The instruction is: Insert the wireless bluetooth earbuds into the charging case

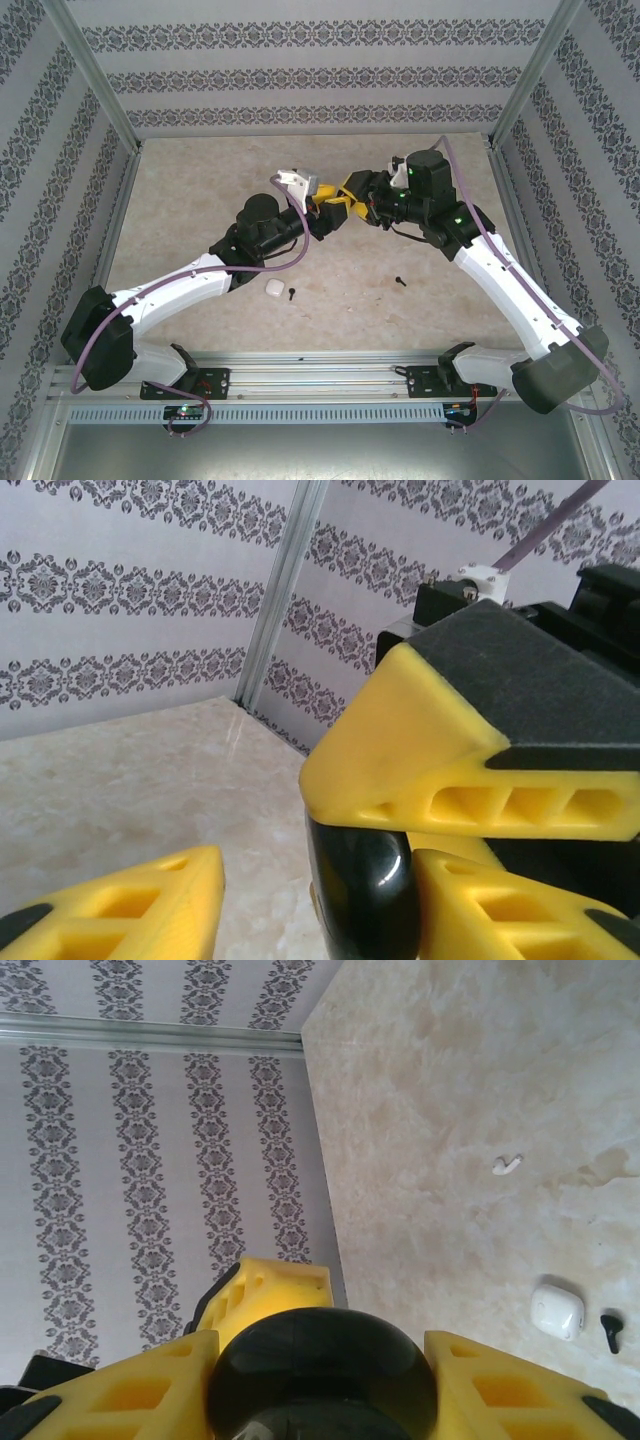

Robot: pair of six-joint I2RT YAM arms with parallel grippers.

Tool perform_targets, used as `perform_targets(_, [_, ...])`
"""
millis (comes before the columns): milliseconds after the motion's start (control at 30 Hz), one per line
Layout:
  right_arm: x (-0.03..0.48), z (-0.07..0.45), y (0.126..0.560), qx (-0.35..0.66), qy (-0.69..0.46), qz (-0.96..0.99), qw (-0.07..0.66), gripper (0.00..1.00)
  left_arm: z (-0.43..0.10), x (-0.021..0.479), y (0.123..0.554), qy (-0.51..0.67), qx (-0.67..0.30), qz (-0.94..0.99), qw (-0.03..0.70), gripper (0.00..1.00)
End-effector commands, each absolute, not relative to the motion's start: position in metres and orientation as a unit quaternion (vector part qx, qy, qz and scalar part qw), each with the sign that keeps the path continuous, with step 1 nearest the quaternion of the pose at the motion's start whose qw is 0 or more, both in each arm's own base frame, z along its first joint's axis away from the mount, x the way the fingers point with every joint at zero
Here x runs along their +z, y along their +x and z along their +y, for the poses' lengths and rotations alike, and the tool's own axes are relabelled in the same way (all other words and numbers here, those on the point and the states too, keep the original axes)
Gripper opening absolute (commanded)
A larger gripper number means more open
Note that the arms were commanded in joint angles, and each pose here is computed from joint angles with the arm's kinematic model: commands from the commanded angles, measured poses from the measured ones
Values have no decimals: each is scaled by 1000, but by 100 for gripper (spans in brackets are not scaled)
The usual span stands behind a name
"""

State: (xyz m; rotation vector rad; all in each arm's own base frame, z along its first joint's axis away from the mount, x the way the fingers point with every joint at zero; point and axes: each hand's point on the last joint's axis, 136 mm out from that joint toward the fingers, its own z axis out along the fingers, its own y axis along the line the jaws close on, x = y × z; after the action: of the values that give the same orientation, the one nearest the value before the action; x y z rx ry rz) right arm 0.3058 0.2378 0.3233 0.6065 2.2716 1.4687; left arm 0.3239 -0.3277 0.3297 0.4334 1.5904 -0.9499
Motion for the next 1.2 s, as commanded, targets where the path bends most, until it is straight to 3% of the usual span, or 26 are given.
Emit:
perform_targets(0, [338, 236, 302, 543, 204, 793, 187, 35, -334, 350, 320, 176, -433, 656, 593, 41])
perform_targets(267, [337, 234, 302, 542, 188, 796, 194, 40, -335, 351, 314, 186, -439, 657, 584, 15])
perform_targets(400, [345, 228, 301, 543, 155, 796, 219, 49, -327, 355, 310, 188, -433, 657, 587, 9])
perform_targets(567, [362, 208, 299, 547, 99, 788, 264, 57, -311, 365, 308, 197, -449, 658, 571, 7])
perform_targets(733, [386, 190, 283, 549, -34, 778, 303, 57, -293, 375, 299, 225, -490, 659, 524, 6])
perform_targets(933, [400, 198, 252, 553, -171, 770, 268, 57, -277, 388, 276, 283, -530, 655, 458, 4])
perform_targets(1167, [413, 221, 244, 538, -258, 734, 325, 58, -276, 397, 249, 342, -553, 639, 412, 2])
